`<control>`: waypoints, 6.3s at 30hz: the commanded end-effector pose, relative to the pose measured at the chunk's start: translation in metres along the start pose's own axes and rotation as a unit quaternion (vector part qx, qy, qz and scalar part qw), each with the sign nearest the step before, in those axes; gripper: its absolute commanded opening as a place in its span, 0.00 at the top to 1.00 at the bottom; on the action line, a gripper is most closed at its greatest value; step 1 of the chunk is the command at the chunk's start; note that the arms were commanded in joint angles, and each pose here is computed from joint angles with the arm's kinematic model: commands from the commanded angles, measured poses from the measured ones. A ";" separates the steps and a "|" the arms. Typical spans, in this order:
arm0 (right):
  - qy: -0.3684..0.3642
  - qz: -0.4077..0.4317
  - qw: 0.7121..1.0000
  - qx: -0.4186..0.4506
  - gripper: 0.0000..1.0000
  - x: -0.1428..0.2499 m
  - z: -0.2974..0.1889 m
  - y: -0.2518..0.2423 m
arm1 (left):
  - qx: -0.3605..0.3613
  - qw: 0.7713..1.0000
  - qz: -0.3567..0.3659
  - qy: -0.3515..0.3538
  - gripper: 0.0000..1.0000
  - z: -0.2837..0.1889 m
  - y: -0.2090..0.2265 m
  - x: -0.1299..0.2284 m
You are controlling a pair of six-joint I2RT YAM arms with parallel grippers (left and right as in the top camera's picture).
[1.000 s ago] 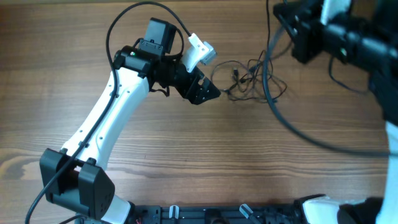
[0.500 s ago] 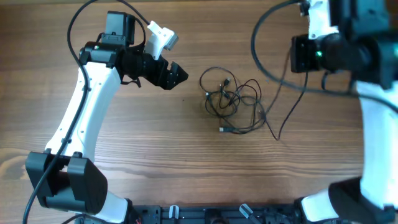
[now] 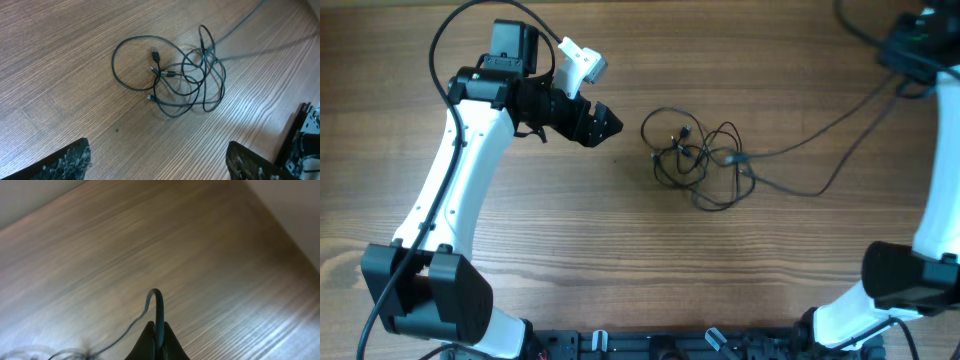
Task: Untangle cables
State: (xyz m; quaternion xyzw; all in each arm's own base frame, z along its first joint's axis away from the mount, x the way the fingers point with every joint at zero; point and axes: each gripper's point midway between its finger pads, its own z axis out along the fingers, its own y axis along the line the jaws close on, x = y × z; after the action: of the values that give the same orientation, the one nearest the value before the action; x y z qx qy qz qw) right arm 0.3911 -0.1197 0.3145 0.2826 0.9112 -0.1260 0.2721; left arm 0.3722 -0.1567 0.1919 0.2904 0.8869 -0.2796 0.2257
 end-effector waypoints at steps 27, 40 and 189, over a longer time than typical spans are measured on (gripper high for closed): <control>0.014 0.403 0.882 0.244 0.96 0.009 0.054 -0.301 | 0.041 0.999 0.006 -0.015 0.12 0.000 -0.012 -0.004; 0.171 0.424 0.849 0.265 0.96 0.131 0.189 -0.327 | 0.077 0.997 -0.007 -0.027 0.12 -0.002 -0.024 -0.009; -0.072 -0.084 0.973 -0.204 0.96 0.147 -0.110 0.098 | -0.022 0.987 -0.161 0.003 0.00 0.000 -0.008 -0.002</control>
State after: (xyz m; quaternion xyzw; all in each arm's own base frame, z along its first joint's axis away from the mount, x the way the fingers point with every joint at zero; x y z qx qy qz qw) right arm 0.3057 0.0819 0.3034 0.1298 0.9223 0.0358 0.3624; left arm 0.3824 -0.1330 0.1771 0.1084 0.9502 -0.2275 0.1835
